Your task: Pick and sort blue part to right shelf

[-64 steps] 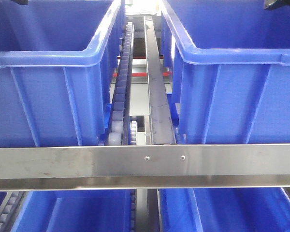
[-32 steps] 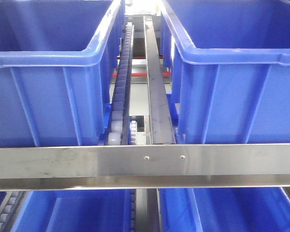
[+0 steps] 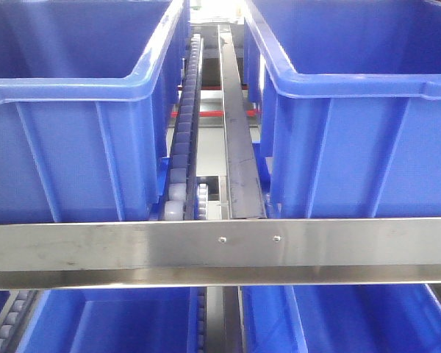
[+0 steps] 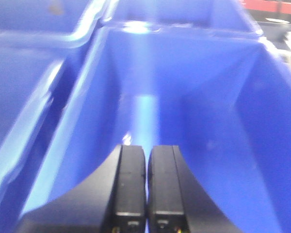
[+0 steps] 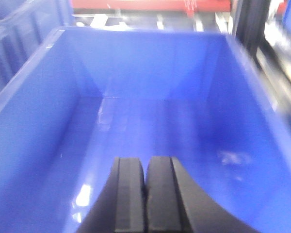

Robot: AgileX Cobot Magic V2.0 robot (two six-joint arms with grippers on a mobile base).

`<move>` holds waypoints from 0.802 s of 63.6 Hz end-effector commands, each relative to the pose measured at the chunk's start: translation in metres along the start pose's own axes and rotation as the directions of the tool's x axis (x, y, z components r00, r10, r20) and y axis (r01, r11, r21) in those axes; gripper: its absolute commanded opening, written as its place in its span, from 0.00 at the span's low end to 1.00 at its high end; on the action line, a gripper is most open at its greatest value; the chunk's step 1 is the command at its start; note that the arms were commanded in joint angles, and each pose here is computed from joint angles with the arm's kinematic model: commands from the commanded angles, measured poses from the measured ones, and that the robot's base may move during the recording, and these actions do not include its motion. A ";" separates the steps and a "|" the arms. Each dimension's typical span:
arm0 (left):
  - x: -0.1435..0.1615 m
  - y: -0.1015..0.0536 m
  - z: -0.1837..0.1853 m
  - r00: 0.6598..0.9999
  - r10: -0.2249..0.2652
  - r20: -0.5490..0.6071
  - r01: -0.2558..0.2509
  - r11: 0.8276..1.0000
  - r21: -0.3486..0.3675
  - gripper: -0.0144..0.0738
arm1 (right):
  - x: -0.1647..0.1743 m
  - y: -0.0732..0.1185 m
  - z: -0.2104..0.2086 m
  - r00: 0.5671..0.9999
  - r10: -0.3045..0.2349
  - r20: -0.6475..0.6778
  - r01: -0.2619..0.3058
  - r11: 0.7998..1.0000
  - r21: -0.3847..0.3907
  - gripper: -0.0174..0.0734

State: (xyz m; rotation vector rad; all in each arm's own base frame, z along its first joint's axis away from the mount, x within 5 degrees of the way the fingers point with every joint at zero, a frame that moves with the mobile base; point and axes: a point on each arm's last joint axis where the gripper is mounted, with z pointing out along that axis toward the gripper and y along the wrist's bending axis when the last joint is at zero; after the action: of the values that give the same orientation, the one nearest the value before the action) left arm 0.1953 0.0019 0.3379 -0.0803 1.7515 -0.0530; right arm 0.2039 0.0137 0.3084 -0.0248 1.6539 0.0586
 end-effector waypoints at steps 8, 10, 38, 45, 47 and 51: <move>0.011 0.002 -0.041 0.990 -0.018 0.141 0.016 1.000 0.010 0.30 | 0.004 -0.001 -0.043 0.999 -0.028 0.029 0.028 1.000 -0.004 0.25; 0.017 0.002 -0.048 0.988 -0.022 0.151 0.020 1.000 0.011 0.30 | 0.007 -0.001 -0.051 0.999 -0.028 0.022 0.028 1.000 -0.007 0.25; 0.065 0.006 -0.122 0.938 -0.054 0.343 0.043 0.998 0.042 0.30 | 0.022 -0.002 -0.123 0.982 -0.024 0.188 0.027 1.000 -0.016 0.25; 0.065 0.005 -0.131 0.924 -0.055 0.379 0.041 0.998 0.047 0.30 | 0.021 -0.002 -0.128 0.977 -0.023 0.212 0.027 0.999 -0.016 0.25; 0.065 0.005 -0.131 0.922 -0.056 0.383 0.040 0.998 0.048 0.30 | 0.020 -0.002 -0.128 0.976 -0.023 0.215 0.027 1.000 -0.016 0.25; 0.065 0.005 -0.132 0.921 -0.056 0.385 0.040 0.998 0.048 0.30 | 0.020 -0.002 -0.128 0.976 -0.023 0.215 0.027 1.000 -0.016 0.25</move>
State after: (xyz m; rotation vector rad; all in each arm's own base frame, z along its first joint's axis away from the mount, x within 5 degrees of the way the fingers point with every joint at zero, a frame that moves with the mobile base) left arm 0.0563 0.0004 0.2826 -0.0911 1.4469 -0.0894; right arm 0.0759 0.0065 0.2824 -0.0545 1.5438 0.0779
